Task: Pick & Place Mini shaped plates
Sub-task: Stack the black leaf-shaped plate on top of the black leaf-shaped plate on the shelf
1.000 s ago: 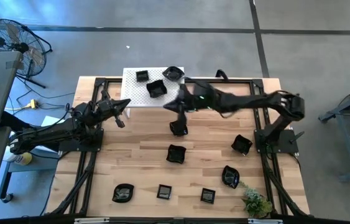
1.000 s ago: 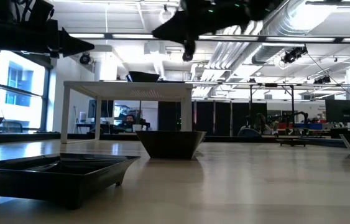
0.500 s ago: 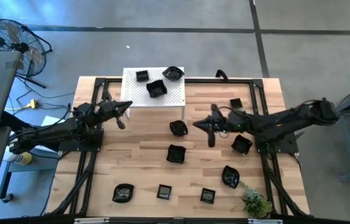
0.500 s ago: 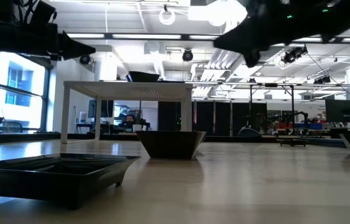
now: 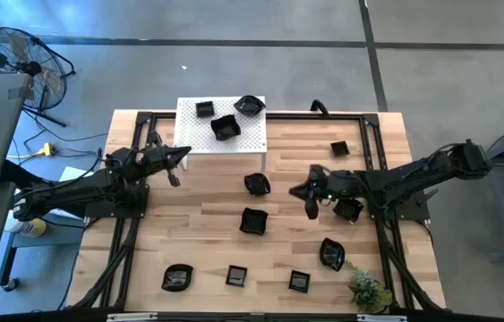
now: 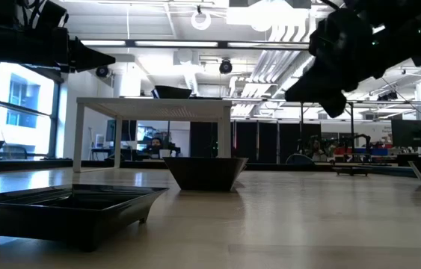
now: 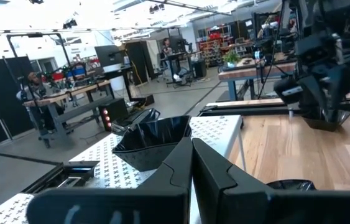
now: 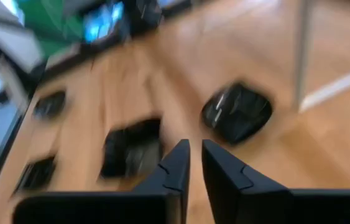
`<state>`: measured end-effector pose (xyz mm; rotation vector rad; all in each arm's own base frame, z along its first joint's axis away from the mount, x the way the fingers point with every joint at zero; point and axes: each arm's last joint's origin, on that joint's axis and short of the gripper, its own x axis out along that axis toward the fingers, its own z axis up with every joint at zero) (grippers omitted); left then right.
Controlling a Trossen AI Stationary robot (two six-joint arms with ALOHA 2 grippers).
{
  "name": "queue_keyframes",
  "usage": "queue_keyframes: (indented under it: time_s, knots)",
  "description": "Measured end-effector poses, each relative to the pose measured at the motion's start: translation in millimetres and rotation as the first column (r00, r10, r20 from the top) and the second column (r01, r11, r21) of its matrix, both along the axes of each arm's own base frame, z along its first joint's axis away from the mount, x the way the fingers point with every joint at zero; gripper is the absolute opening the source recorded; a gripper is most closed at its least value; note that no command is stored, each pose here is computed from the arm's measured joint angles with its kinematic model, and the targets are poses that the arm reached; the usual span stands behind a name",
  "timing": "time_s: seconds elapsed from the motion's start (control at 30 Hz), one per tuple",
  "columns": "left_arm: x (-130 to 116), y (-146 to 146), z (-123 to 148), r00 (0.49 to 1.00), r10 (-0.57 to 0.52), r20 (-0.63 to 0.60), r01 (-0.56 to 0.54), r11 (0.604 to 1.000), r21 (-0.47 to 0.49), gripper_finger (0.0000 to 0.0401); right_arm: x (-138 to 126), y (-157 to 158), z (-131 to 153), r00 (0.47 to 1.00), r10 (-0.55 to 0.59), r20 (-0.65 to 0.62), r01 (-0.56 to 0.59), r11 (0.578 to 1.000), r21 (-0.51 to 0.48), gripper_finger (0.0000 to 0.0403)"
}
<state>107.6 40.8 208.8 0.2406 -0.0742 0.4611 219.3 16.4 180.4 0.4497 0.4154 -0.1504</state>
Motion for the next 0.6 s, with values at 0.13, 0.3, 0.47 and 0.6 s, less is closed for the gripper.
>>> queue_keyframes:
  time_s: [0.13,0.3,0.47,0.6]
  knots:
    - [2,1,-2,1.000,0.000,-0.018,0.000,1.000,-0.006,0.0002,-6,13,-1,0.949,0.125,-0.288,-0.095,0.989,0.115,0.0081]
    - [4,2,-4,0.999,0.000,-0.042,-0.001,1.000,-0.013,0.0002,-22,34,-5,0.818,0.310,-0.485,-0.230,0.948,0.218,0.0117]
    - [6,2,-4,0.999,0.001,-0.038,-0.001,1.000,-0.011,0.0002,-27,46,-9,0.757,0.416,-0.503,-0.300,0.906,0.299,0.0123]
    - [7,2,-4,0.999,0.001,-0.036,-0.002,1.000,-0.009,0.0002,-23,55,-16,0.710,0.493,-0.502,-0.355,0.867,0.349,0.0116]
